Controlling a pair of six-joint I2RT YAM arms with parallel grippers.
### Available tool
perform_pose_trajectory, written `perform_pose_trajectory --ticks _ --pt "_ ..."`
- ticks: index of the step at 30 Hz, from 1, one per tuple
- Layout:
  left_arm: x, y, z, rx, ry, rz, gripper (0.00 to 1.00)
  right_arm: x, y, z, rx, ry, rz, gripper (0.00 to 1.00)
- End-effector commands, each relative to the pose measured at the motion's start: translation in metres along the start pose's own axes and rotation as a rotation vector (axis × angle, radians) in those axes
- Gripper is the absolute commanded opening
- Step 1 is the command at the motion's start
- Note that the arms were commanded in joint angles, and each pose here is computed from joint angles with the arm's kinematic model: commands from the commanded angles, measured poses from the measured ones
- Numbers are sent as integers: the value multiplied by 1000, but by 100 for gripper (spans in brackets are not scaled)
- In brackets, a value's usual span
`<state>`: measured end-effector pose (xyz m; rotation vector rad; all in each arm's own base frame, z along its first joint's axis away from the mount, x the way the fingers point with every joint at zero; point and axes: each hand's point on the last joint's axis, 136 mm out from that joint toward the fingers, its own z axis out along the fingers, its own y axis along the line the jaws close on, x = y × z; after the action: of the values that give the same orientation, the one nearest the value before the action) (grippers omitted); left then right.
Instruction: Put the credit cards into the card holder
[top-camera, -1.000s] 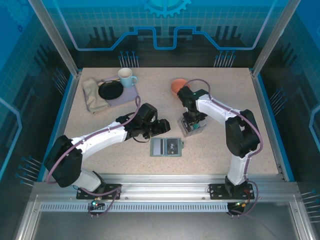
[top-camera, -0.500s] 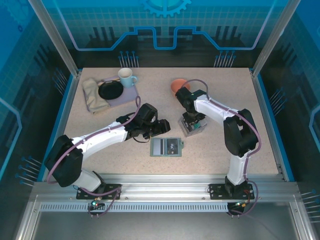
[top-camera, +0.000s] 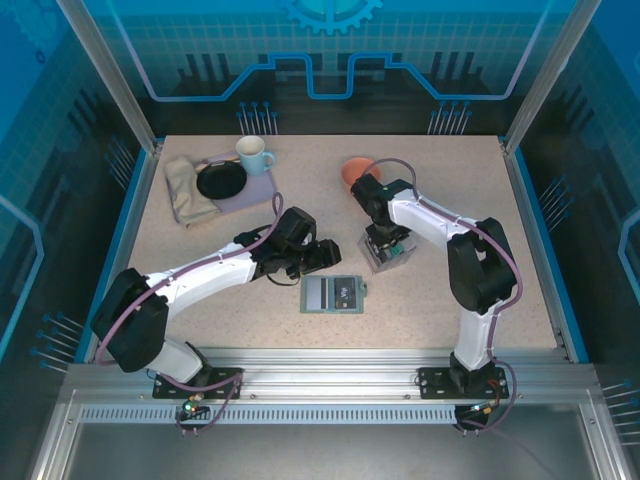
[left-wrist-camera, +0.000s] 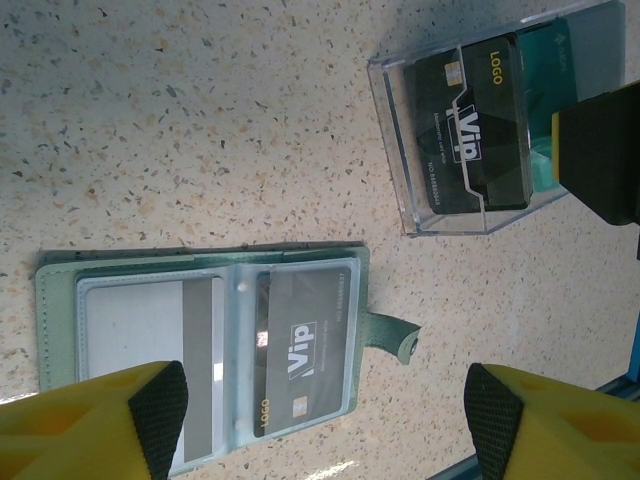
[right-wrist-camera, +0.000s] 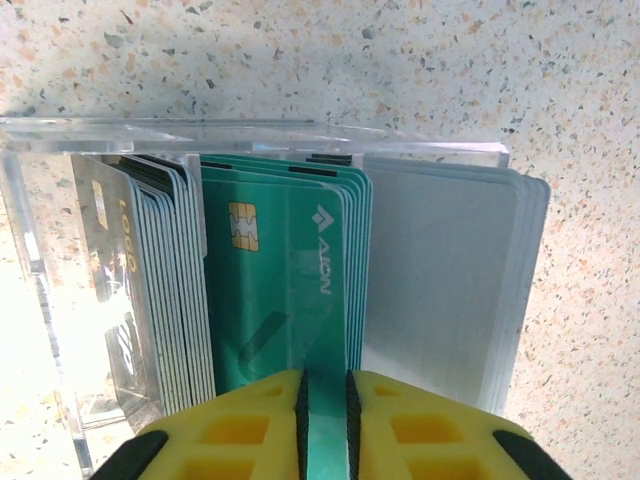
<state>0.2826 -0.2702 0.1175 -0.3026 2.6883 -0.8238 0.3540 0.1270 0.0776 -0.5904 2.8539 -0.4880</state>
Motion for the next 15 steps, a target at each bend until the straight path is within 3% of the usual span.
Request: perform_pose_trajectory --ticks 1,6,8,15 --pt "5 6 3 -11 25 12 77 0 -7 -12 21 -17 2 17" --pt "5 6 3 -13 25 14 77 1 -12 -18 33 -30 10 15" --pt "5 6 3 -14 26 13 77 1 -12 -19 30 -33 13 10" --pt "6 7 3 -13 25 11 77 4 -10 -36 -29 -56 29 9"
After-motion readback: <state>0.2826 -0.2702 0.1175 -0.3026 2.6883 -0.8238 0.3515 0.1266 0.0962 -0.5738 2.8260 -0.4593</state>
